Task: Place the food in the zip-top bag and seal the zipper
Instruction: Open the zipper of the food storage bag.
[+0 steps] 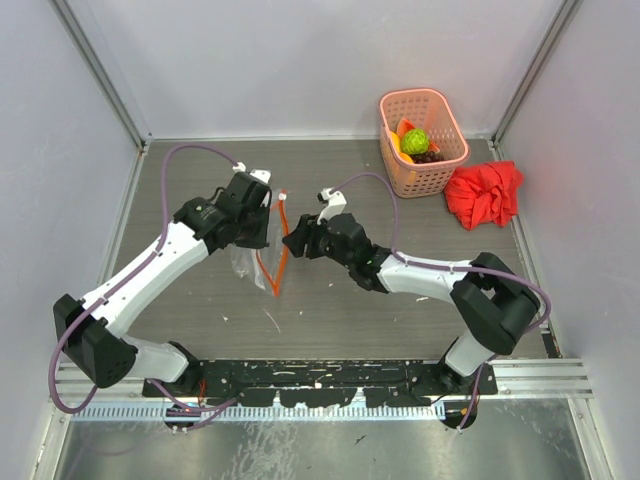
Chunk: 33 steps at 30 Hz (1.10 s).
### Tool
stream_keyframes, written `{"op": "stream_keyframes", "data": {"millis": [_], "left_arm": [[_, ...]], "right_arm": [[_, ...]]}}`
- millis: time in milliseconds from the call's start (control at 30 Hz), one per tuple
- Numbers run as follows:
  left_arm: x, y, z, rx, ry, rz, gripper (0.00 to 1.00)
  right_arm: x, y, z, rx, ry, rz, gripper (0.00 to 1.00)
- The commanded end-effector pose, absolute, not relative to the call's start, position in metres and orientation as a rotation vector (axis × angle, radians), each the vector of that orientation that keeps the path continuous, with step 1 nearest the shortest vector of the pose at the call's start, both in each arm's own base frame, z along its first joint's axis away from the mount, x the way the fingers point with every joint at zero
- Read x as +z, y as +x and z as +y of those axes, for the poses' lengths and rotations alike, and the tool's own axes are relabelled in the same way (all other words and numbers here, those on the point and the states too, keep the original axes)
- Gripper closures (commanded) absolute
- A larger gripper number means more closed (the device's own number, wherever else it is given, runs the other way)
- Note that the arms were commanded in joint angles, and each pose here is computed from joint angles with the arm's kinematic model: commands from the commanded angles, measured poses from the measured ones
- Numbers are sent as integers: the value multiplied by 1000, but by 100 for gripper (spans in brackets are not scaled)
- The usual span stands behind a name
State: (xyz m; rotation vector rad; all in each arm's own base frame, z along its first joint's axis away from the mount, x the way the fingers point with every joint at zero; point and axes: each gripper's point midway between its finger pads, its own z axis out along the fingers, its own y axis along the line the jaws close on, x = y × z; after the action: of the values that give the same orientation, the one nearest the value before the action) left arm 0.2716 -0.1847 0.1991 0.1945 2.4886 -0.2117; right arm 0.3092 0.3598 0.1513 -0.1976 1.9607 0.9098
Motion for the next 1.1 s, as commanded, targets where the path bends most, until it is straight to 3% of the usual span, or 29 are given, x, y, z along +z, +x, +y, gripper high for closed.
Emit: {"op": "stream_keyframes", "data": {"millis": [0, 833, 1067], "left_arm": [[218, 278, -195, -276, 196, 2432, 100], [211, 281, -200, -283, 198, 2447, 100], [218, 277, -210, -332, 212, 2433, 100]], "right_arm": [[189, 317, 379, 1009, -213, 1844, 43], [212, 307, 393, 1128, -238, 1786, 24], [198, 317, 399, 1120, -197, 1816, 24]]}}
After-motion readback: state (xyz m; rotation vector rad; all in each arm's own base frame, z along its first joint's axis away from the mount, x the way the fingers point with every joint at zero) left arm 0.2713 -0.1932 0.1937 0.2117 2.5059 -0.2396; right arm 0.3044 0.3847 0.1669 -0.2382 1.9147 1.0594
